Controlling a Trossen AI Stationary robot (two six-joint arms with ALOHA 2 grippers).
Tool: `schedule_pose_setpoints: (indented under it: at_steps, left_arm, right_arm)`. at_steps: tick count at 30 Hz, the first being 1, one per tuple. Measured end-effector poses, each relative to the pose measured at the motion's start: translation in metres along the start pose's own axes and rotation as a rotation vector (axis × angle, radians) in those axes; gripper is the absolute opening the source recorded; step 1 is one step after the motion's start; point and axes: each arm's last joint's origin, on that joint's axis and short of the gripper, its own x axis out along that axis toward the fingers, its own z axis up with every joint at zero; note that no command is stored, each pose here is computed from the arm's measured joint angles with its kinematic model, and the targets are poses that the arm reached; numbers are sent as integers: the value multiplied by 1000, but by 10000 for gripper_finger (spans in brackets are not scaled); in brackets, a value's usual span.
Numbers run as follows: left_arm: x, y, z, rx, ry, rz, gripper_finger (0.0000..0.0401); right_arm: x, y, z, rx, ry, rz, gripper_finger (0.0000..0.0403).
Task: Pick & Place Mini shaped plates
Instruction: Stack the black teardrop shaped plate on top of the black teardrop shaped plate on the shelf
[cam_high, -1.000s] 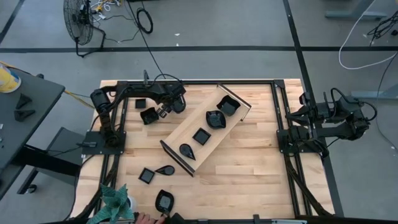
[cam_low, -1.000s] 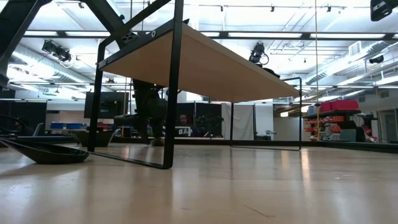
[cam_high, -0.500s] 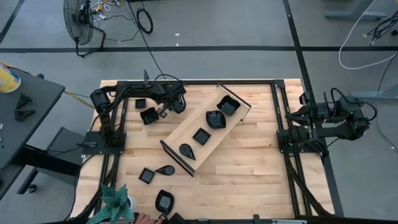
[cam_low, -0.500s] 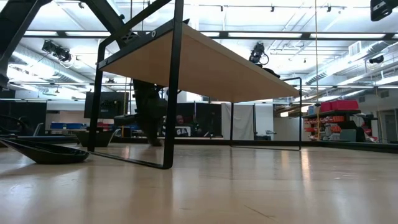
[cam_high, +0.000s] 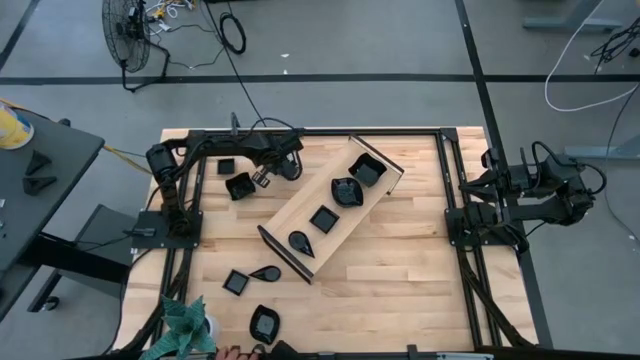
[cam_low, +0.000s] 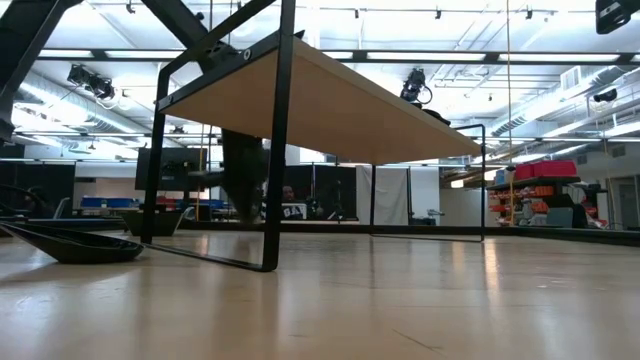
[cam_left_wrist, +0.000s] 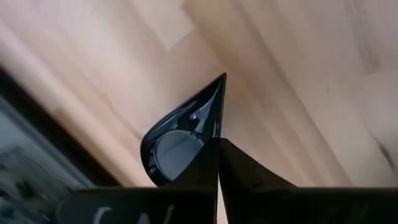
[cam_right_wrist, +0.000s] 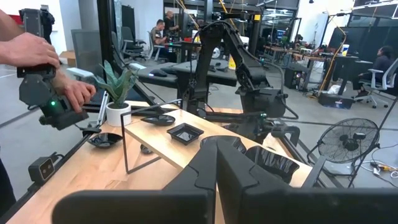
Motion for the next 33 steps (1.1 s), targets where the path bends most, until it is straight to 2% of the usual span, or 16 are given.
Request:
schedule_pose_setpoints:
  at_steps: [7,19,23,30,33]
  left_arm:
    - [-36,15,-3,-103,6,-6,3]
    - [-143,30,9,-222,-109,129,1]
    - [-176,22,21,-207,-137,121,1]
    - [-226,-5,51,-106,-198,106,1]
    - [-242,-17,63,-99,-235,107,1]
  right_arm:
    - [0,0,0,0,0,0,10]
    - [0,0,0,0,0,0,10]
    - [0,0,0,0,1,0,10]
    - [0,0,0,0,1,0,10]
    - [0,0,0,0,1,0,10]
